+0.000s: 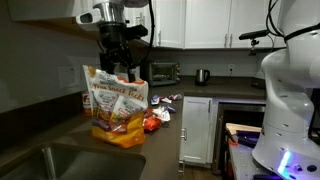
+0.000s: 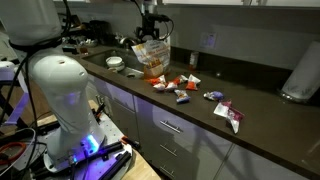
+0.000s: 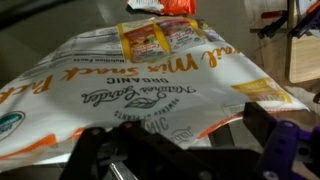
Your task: Remove two small packets from the pack on the countertop
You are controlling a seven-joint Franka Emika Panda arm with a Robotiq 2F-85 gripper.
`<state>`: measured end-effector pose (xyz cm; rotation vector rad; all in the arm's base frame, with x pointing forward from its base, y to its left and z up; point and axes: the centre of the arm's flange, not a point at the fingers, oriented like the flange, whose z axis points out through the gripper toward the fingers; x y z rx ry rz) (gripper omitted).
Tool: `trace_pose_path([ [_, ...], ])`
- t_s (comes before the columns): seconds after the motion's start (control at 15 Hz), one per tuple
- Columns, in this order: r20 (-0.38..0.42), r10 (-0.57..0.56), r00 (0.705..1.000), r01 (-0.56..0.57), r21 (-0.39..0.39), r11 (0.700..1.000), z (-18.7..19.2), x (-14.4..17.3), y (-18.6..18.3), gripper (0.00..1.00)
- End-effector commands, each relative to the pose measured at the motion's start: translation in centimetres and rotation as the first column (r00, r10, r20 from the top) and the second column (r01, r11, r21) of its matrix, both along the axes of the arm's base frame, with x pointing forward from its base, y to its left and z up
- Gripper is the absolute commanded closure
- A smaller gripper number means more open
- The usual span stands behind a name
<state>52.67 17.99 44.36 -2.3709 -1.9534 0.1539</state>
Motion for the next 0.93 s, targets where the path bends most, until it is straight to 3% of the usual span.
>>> trace_pose_path([
  [0.0,0.048,0.034,0.998,-0.033,-0.025,0.999,1.5,0.7,-0.4,0.00],
  [0.27,0.081,0.057,0.995,-0.054,-0.038,0.998,1.7,1.4,-0.2,0.00],
  [0.87,0.067,0.112,0.991,-0.109,-0.040,0.993,-1.4,2.6,-0.5,0.00],
])
